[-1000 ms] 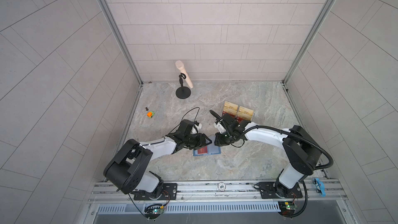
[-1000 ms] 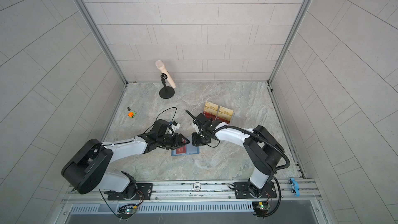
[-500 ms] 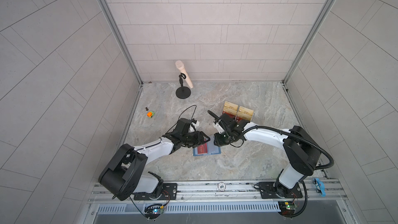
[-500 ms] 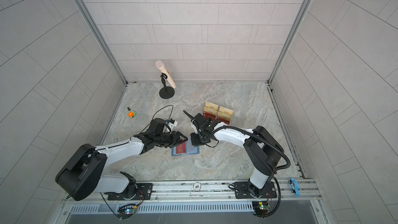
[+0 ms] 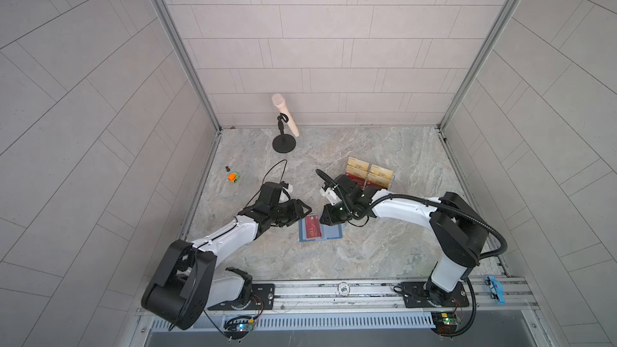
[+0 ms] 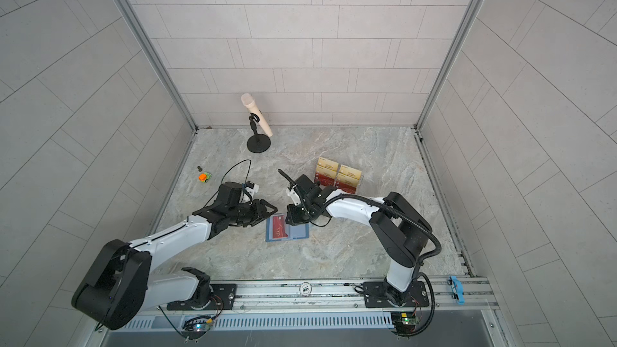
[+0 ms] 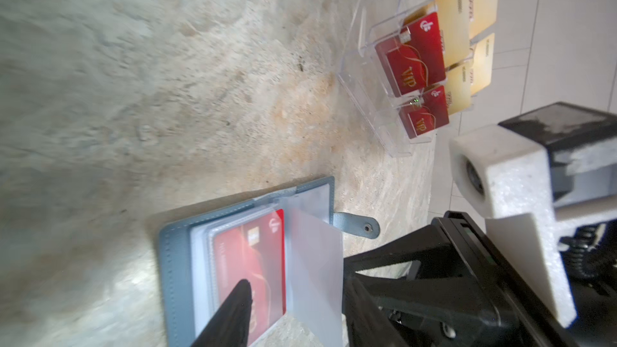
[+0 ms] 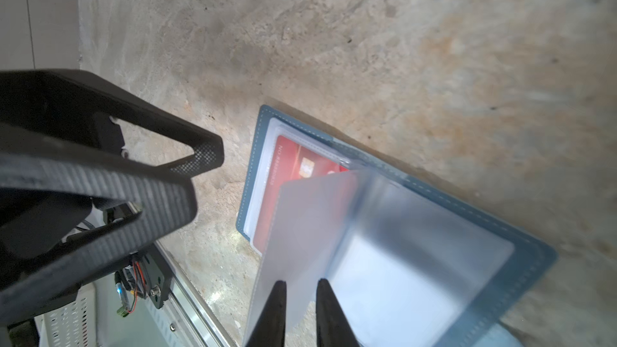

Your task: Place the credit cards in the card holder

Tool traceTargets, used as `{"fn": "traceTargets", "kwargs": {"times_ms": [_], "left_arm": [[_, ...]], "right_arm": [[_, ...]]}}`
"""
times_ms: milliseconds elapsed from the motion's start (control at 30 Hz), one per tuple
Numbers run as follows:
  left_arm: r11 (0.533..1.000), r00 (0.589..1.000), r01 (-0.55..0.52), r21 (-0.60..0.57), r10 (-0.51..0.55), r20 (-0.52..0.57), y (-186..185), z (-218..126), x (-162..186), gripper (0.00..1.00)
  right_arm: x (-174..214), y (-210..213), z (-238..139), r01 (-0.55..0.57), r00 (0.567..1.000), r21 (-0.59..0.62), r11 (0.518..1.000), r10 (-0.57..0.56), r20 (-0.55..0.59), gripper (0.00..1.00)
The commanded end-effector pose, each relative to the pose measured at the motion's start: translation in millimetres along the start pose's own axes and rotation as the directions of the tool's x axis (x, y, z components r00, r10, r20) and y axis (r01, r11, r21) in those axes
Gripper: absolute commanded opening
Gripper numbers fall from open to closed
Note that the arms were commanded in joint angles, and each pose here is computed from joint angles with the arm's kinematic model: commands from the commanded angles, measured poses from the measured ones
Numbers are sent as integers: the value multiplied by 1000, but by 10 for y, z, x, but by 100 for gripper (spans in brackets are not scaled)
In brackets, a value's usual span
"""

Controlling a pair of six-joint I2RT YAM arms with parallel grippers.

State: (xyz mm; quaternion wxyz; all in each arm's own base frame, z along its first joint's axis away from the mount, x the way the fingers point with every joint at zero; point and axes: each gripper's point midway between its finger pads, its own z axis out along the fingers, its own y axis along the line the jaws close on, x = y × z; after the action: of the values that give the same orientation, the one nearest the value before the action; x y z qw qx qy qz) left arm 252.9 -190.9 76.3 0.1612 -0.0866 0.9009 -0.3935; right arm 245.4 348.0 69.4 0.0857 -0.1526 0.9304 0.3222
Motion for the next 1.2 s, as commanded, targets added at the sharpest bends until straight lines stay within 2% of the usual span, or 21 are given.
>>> {"fn": "traceTargets", "kwargs": {"times_ms": [0,200,433,700,833,933,1167], "left_arm": [[995,1000,-16,-96,17,13,167,-100,9,50],[991,999,-29,-130,32,17,209,-179,30,48],[990,998,-54,-127,49,-47,174,-144,157,43],[994,987,-105,-42,99,-128,-173,118,393,36],[995,986,-84,-48,76,-150,-140,249,410,32],[995,981,-76,-60,64,-182,-93,349,427,30],[988,975,-81,-135,51,-216,76,420,451,27]], "right_arm": [[-62,144,123,-11,1000,-63,998,11,2,20],[-100,196,277,-30,1000,-105,994,31,3,18],[-195,218,238,-55,996,-155,986,64,55,17],[-231,7,86,-82,992,-116,990,92,86,14],[-232,-183,13,-114,988,-72,991,121,92,12],[-194,-259,-9,-100,992,-38,994,102,78,12],[-127,-295,53,-112,991,-45,993,114,63,12]]}}
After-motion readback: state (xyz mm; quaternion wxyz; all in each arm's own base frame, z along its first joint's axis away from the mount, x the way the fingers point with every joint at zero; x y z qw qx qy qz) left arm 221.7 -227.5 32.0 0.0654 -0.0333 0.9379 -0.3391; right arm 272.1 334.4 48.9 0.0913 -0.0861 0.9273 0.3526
